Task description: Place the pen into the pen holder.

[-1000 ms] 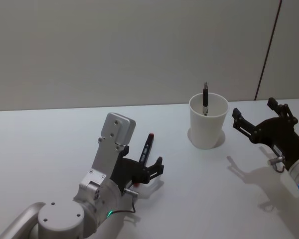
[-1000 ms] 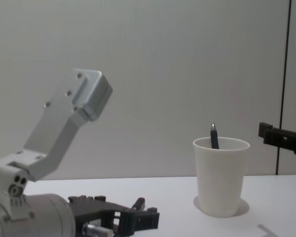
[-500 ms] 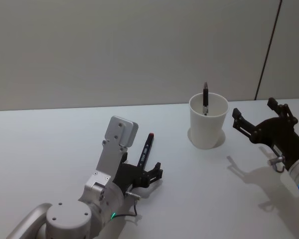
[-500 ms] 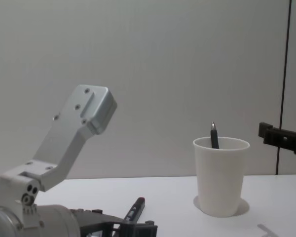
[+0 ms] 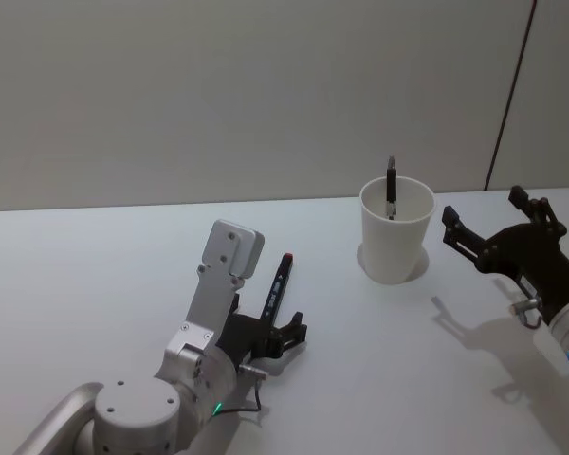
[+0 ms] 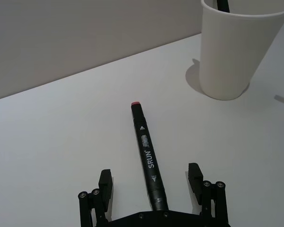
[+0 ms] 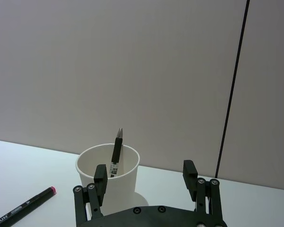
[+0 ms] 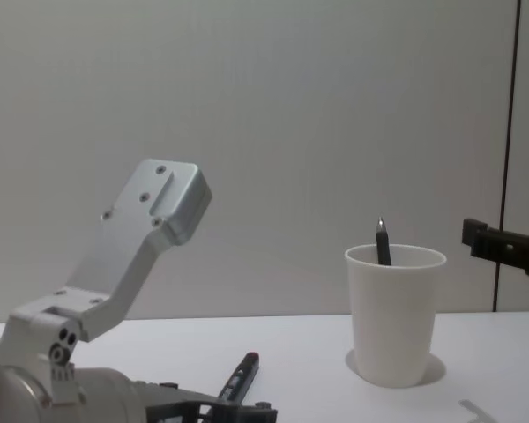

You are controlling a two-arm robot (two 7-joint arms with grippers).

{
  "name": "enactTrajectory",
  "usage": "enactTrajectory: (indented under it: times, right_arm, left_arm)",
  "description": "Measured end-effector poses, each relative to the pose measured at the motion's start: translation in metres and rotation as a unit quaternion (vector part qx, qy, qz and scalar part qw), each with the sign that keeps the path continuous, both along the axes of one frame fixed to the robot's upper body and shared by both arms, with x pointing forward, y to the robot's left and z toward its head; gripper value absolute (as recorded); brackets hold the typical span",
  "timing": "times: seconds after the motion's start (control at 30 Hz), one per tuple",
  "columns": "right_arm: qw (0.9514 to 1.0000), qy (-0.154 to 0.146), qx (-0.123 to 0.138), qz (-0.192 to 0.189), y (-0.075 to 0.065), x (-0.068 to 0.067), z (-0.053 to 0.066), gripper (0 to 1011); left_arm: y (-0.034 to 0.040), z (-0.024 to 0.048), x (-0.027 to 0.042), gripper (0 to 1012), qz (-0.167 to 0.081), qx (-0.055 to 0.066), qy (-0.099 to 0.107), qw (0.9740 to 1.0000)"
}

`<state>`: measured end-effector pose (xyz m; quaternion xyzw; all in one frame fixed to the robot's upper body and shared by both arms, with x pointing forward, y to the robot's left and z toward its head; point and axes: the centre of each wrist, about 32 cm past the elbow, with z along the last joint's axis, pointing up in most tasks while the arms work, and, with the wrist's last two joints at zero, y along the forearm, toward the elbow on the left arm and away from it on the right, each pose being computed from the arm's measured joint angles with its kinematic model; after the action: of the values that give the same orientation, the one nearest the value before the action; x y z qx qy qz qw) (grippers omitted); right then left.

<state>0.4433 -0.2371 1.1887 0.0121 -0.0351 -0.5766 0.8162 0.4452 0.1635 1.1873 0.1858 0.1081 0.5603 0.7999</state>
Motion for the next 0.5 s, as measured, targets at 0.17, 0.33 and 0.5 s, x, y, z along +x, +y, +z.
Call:
enactTrajectory:
  times: [0.17,0.33,0.5]
  right_arm:
    - [1.0,0.0,0.0,0.0,0.0,0.0,0.0,1001]
    - [1.0,0.0,0.0,0.0,0.0,0.0,0.0,1001]
    - [1.0,0.0,0.0,0.0,0.0,0.0,0.0,1001]
  left_arm:
    - [-0.0008,0.0006,0.0005,1001,0.004,-0.002,0.007,1.0]
    - [-0.0014,0.0012,0.001,1001,0.008,-0.005,0.016,0.9998]
    - [-0.0018,0.0019,0.0015,1001,0.013,-0.009,0.024,0.9996]
